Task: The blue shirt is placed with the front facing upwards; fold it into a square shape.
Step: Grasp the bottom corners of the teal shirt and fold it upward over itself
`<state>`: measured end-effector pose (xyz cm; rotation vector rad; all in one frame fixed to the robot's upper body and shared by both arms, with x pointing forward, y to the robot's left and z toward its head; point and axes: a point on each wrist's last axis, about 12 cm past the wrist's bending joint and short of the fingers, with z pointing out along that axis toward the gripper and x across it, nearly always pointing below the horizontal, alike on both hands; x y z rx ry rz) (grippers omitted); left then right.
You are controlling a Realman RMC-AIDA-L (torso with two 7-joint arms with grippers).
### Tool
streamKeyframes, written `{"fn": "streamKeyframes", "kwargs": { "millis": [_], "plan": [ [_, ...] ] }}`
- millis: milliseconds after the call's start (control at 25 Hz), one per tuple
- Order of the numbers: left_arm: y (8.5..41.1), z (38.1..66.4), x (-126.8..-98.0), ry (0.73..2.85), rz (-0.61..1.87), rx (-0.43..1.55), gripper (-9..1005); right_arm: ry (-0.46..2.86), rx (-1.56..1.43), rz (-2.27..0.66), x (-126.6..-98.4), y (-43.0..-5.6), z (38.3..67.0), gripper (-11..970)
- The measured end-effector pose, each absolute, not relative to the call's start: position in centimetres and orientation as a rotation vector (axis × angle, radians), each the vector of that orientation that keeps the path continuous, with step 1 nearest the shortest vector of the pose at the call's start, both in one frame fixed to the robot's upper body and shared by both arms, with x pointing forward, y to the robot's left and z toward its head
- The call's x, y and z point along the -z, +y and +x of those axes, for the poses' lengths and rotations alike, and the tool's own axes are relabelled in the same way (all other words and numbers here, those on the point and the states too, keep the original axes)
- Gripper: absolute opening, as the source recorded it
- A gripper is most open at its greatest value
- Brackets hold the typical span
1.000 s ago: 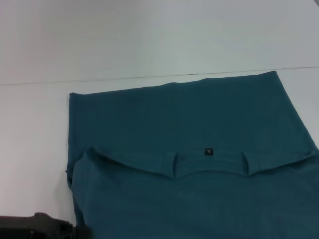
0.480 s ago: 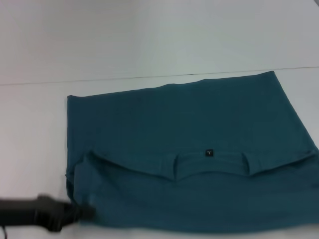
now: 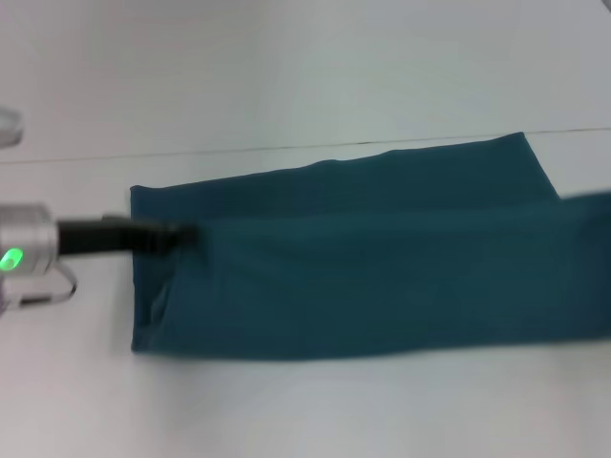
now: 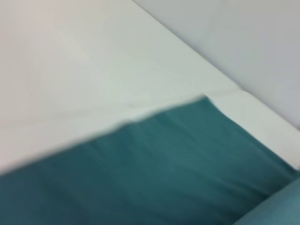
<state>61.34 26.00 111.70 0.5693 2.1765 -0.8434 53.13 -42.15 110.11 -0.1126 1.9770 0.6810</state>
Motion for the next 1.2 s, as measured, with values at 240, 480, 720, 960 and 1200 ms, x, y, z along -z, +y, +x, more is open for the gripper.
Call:
{"fn": "streamKeyframes", "kwargs": {
  "millis": [240,480,720,960,1200],
  "plan": [
    [24.3,65.2,-112.1,2.146,0.470,0.642,0,1.997,-0.536,-0.113,-110.0,-39.1,59.2,11],
    [23.3,66.7,-111.7,2.111,0.396,0.489,1,2.033,-0.367,-0.168,-108.9,-35.2,63.0,11],
    [22.0,67.5,-111.7,2.099,0.411,0.443,0,2.017,-0.286,-0.212,-109.4,-33.0,65.1,10],
    [21.5,68.2,-112.5,2.077,0.409,0.414,1,1.968,-0.283,-0.162,-110.8,-34.0,65.8,10],
    [21.1,68.5,-112.8,2.062,0.401,0.401,4,1.961,-0.276,-0.169,-111.3,-34.2,66.2,11]
  ]
}}
